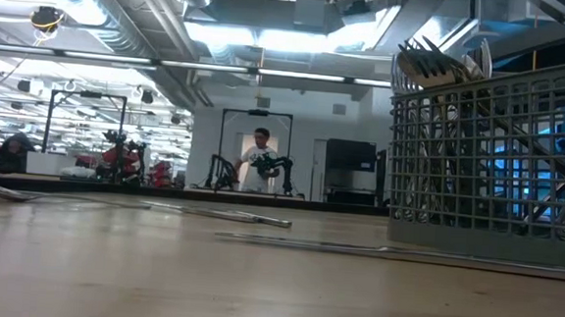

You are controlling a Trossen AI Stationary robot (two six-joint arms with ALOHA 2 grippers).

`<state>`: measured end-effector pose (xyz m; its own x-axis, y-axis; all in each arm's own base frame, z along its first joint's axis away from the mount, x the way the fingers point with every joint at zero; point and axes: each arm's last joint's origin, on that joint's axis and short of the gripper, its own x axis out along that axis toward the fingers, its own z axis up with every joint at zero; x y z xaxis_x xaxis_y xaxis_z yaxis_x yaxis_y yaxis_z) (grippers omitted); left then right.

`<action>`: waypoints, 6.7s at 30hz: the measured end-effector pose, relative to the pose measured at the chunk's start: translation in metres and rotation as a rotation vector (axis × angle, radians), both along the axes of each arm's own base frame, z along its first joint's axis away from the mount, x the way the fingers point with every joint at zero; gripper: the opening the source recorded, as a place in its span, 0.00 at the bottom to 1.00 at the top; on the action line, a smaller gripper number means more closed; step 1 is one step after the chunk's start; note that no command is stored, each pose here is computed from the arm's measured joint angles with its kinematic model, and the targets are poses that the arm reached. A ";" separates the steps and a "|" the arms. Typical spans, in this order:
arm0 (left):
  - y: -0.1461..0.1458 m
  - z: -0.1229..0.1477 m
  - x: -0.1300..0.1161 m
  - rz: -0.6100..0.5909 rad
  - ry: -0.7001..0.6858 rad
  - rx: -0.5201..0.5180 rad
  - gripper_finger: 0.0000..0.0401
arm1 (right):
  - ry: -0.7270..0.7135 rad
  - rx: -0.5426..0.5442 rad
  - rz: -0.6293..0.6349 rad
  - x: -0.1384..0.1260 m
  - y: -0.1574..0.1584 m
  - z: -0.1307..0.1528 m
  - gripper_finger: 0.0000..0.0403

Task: Sort silverware
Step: Put the silver spoon into the gray silverware basket

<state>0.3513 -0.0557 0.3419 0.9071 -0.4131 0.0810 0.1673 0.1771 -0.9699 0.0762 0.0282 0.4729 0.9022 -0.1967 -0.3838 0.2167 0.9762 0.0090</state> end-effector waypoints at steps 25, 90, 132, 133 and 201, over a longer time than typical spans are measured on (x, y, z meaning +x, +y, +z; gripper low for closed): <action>-0.003 -0.068 0.080 -0.020 0.450 -0.880 0.00 | 0.090 0.040 0.086 0.035 0.027 -0.123 0.17; 0.079 -0.050 -0.115 -0.159 1.279 0.717 0.28 | -0.085 0.195 0.114 0.123 0.037 -0.127 0.17; 0.070 -0.209 -0.161 -0.160 1.316 1.047 0.26 | -0.036 0.228 0.148 0.132 0.029 -0.133 0.17; 0.070 -0.209 -0.161 -0.161 1.315 1.048 0.24 | -0.036 0.228 0.148 0.132 0.029 -0.133 0.17; 0.001 -0.092 0.141 -0.175 0.724 -0.970 0.05 | 0.090 -0.002 0.140 0.084 0.012 -0.129 0.17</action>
<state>0.4924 -0.0547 0.2495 0.8087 -0.5832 -0.0767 -0.5168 -0.6421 -0.5662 0.1607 0.0398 0.3434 0.8827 -0.0721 -0.4644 0.0782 0.9969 -0.0062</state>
